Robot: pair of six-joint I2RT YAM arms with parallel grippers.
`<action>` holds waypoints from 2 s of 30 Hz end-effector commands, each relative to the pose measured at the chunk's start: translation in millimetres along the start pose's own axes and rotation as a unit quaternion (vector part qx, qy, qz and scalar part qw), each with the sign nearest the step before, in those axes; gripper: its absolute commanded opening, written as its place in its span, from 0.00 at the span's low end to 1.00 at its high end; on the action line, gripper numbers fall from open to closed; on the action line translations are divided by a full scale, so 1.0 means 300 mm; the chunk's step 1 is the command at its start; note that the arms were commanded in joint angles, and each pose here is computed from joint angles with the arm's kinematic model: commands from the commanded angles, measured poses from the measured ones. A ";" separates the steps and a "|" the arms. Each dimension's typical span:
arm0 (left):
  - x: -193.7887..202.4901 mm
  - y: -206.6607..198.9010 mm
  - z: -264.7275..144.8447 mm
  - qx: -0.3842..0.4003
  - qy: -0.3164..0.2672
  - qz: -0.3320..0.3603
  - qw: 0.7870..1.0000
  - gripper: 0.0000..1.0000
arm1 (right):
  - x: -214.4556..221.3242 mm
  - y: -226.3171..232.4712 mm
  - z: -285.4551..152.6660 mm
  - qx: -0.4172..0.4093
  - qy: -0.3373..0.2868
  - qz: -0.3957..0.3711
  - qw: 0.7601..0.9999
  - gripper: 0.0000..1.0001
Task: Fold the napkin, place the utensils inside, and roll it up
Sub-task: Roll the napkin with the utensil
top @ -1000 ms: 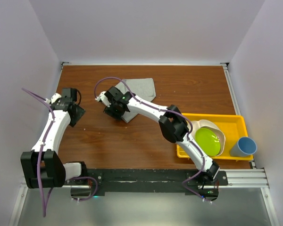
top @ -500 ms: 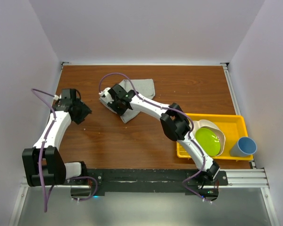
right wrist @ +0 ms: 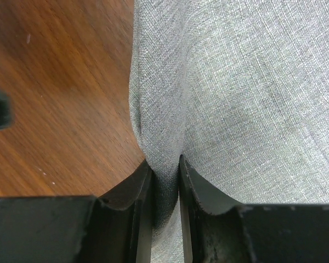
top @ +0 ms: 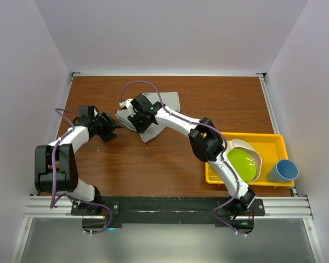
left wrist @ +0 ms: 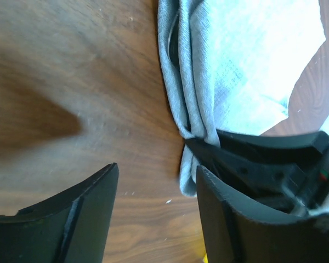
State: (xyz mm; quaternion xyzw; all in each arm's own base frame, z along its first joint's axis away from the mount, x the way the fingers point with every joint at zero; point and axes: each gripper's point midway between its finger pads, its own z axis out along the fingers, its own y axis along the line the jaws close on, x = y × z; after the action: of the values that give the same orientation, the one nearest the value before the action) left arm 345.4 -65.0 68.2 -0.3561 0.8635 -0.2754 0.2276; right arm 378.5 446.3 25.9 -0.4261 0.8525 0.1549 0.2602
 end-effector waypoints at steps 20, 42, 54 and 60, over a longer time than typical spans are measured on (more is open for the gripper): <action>-0.242 -0.054 0.215 -0.008 -0.052 0.035 0.998 0.66 | 0.231 0.059 0.080 -0.114 0.088 0.087 0.986 0.03; -0.181 -0.079 0.138 -0.004 -0.055 0.114 0.992 0.67 | 0.235 0.042 0.078 -0.134 0.091 0.117 0.980 0.00; 0.020 -0.188 0.161 0.060 -0.024 0.022 0.998 0.73 | 0.252 0.051 0.079 -0.138 0.097 0.125 0.978 0.00; 0.053 -0.137 0.220 0.021 -0.008 -0.039 0.999 0.72 | 0.259 0.052 0.072 -0.138 0.097 0.129 0.977 0.00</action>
State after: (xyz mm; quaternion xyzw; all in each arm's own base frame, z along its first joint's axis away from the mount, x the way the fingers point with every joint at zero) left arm 387.6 -121.3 47.3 -0.3378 0.8598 -0.2977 0.2409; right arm 379.9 444.1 26.5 -0.3676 0.8566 0.2992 0.2042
